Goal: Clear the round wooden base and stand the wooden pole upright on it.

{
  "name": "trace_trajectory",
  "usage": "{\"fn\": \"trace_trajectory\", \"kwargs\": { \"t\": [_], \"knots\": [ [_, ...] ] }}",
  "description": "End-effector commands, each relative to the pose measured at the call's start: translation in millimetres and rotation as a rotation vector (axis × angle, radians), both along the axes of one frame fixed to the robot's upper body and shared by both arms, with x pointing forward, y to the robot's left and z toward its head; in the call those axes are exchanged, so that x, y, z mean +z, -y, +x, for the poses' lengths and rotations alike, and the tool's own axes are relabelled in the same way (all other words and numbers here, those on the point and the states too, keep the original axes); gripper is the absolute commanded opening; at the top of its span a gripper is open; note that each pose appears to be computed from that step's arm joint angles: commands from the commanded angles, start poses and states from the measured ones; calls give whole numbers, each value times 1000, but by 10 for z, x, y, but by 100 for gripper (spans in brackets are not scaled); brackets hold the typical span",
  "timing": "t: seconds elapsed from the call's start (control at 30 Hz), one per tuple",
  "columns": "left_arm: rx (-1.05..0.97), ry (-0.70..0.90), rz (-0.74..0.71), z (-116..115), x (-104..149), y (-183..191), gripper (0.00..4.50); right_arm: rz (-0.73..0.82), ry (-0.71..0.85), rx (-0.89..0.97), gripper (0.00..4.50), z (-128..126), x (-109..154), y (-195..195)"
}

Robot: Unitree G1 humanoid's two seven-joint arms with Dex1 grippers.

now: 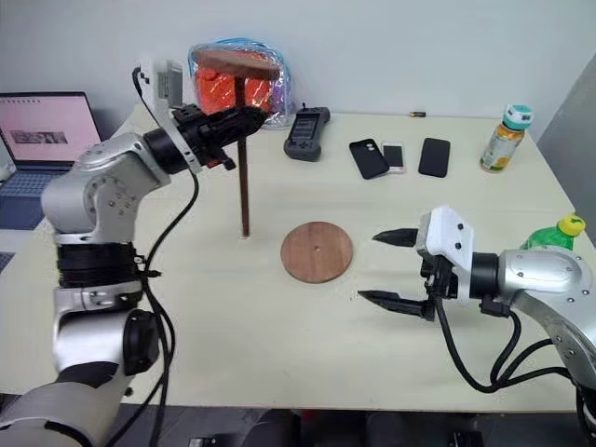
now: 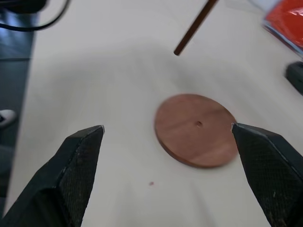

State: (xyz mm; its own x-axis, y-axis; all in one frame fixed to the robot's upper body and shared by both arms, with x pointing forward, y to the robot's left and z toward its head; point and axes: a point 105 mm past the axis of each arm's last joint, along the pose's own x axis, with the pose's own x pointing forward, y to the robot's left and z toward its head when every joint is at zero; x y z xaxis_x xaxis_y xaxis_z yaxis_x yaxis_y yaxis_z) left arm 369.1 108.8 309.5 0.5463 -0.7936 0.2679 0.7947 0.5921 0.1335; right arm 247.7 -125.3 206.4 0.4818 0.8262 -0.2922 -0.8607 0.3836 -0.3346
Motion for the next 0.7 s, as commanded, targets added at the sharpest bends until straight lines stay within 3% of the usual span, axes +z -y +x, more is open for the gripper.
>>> {"fn": "trace_trajectory", "kwargs": {
  "t": [0.03, 0.27, 0.7],
  "knots": [
    [4, 68, -67, -62, 51, 80, 28, -31, 72, -62, 450, -21, 19, -15],
    [11, 12, -97, 61, -334, 201, 28, -10, 17, -144, 450, -64, -186, -79],
    [31, 63, -157, 173, -469, 458, 28, 15, -16, -205, 450, -14, -287, -158]
  ]
}}
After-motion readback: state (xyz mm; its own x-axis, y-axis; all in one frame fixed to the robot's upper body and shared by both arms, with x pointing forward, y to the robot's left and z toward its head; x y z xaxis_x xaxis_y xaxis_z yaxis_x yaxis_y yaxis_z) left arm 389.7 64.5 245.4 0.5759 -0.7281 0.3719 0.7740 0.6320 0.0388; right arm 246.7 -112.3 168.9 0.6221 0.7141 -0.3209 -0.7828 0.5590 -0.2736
